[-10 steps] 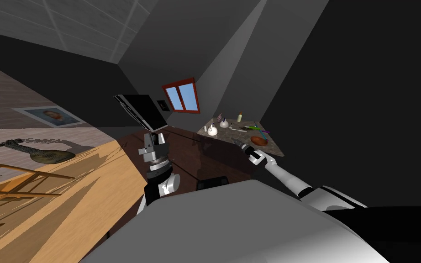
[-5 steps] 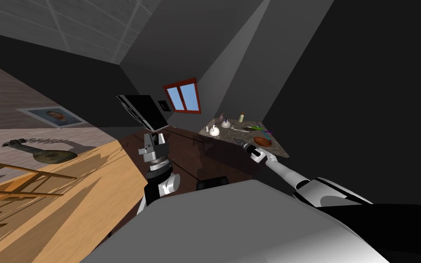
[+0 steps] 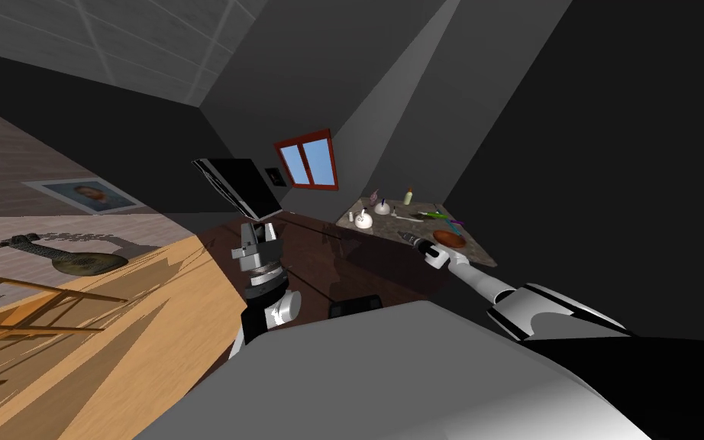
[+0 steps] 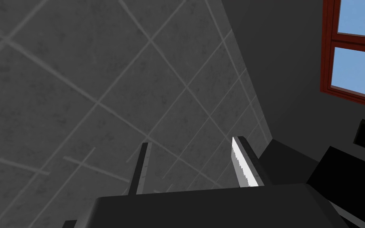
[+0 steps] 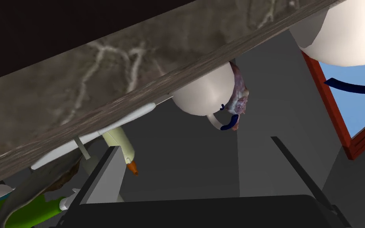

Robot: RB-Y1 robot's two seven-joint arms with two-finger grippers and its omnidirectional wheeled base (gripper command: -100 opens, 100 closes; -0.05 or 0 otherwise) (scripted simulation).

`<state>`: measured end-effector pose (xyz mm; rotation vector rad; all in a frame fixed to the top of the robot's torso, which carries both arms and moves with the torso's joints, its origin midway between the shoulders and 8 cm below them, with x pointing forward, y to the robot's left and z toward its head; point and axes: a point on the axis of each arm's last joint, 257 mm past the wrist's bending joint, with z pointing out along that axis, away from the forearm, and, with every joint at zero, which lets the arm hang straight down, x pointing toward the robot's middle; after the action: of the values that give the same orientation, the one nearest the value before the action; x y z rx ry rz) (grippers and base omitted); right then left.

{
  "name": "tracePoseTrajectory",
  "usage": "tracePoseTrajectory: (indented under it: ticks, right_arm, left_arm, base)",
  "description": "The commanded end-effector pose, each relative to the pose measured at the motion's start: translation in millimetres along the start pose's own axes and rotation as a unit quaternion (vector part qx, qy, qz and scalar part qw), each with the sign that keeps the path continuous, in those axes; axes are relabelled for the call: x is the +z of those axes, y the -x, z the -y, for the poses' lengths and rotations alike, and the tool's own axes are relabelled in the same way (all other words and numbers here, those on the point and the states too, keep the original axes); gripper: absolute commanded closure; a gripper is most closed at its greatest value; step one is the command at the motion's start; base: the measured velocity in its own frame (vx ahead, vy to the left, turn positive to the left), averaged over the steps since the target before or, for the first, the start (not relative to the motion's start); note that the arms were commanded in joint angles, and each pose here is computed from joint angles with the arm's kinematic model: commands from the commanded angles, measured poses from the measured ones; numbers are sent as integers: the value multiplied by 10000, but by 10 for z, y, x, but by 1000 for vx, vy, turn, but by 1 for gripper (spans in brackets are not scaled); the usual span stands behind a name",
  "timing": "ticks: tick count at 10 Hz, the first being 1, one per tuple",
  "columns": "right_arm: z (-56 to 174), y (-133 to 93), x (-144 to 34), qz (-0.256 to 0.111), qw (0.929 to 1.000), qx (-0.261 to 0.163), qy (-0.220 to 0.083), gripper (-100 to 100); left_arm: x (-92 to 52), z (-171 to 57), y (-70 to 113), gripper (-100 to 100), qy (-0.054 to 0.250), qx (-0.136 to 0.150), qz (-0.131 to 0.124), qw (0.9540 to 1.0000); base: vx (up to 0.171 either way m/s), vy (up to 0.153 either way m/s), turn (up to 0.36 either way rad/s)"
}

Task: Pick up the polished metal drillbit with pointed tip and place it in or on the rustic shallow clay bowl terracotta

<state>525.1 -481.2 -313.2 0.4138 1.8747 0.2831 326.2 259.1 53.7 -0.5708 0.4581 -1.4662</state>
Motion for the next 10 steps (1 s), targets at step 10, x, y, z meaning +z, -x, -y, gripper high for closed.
tracePoseTrajectory:
  ticks: [10]
  right_arm:
    - [1270,467,-192,-69,9862,-640,-1528,-100]
  left_arm:
    - [0,0,0,0,0,0,0,10000]
  base:
    - [57,73,-18]
